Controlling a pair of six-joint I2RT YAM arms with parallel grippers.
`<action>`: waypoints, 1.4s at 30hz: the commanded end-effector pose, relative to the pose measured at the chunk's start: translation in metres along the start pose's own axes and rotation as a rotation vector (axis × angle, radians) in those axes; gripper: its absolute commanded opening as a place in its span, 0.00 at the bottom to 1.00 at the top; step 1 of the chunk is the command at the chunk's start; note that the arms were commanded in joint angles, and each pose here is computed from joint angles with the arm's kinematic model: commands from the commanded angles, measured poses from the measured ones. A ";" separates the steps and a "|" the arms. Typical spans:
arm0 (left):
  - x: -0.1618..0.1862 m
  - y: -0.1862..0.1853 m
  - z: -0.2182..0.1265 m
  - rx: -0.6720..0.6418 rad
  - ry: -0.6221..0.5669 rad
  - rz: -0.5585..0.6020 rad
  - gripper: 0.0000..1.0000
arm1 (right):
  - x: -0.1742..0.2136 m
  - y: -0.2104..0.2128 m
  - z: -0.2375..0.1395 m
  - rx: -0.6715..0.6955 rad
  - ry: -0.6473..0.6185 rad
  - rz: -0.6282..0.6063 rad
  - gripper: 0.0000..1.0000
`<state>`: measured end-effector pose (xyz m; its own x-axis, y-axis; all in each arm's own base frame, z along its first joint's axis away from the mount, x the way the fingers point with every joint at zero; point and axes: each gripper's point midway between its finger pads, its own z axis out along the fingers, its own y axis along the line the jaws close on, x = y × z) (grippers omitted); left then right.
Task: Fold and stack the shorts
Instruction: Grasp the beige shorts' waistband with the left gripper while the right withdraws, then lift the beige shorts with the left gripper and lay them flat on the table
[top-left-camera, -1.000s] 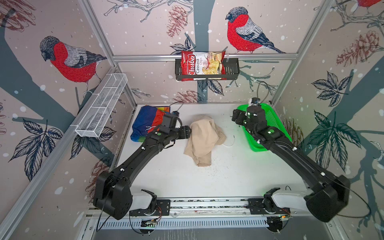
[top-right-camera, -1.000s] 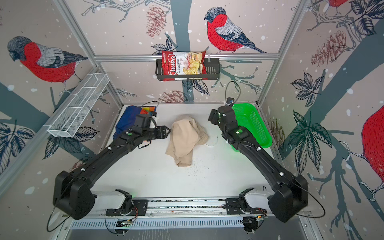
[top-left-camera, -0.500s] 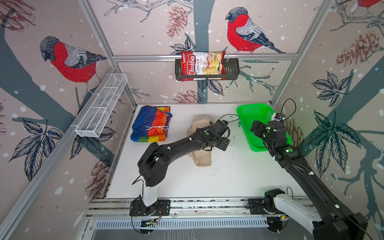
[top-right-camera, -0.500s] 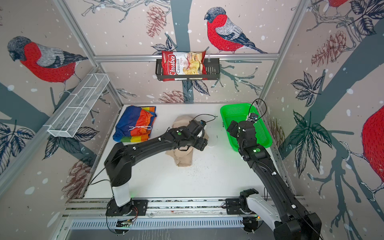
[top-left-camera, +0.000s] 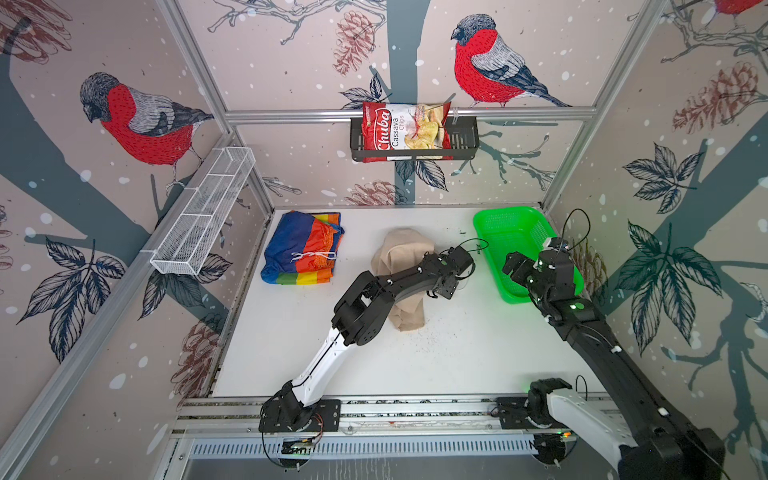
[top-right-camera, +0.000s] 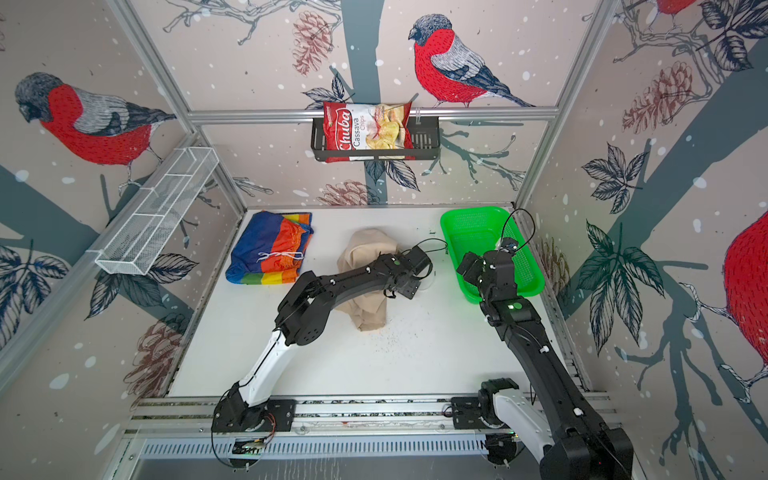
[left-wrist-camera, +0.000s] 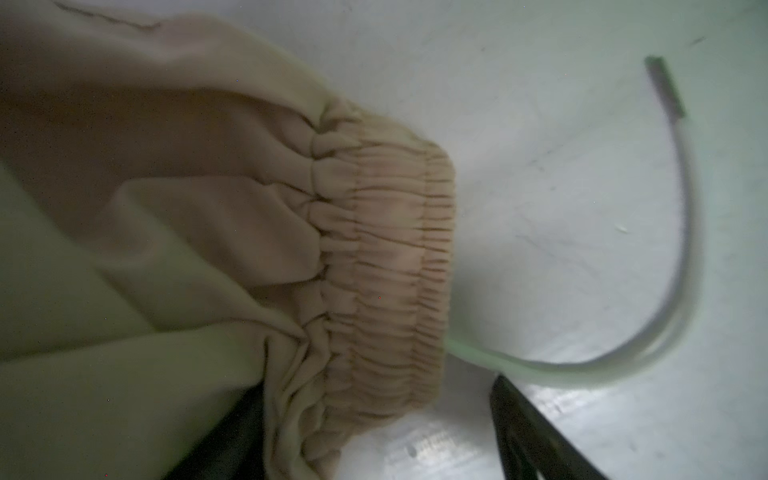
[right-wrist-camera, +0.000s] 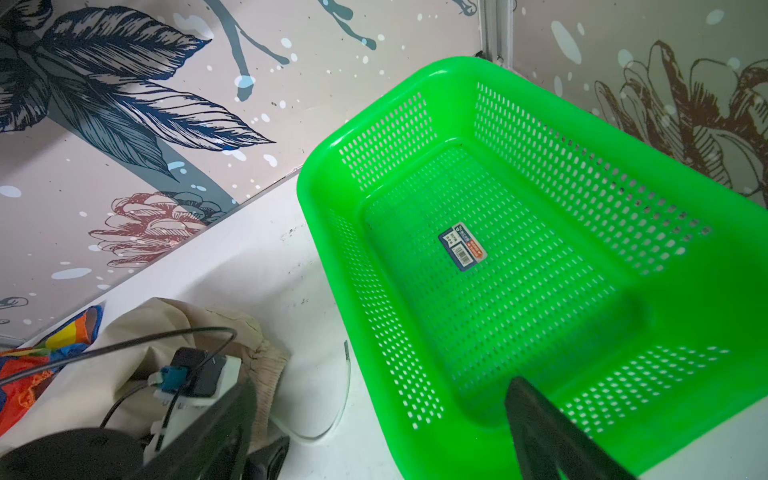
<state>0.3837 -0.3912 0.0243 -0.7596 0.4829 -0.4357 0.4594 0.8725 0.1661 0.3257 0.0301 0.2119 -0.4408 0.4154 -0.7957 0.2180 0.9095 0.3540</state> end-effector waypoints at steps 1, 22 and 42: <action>0.021 0.009 0.010 0.002 0.092 0.007 0.33 | -0.005 0.005 -0.001 -0.038 -0.026 0.005 0.94; -0.169 0.053 -0.367 0.974 -0.577 -0.298 0.00 | -0.017 0.009 -0.021 -0.071 -0.060 0.065 0.94; 0.079 0.248 -0.142 0.474 -0.246 -0.927 0.73 | -0.031 0.007 -0.023 -0.010 -0.147 0.129 0.99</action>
<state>0.3651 -0.1362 0.1398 -0.8482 -0.4549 -0.2713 -0.1435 0.6904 -0.7090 0.3157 0.0303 0.2391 -0.3427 0.5000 -0.7953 0.2293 0.8655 0.4454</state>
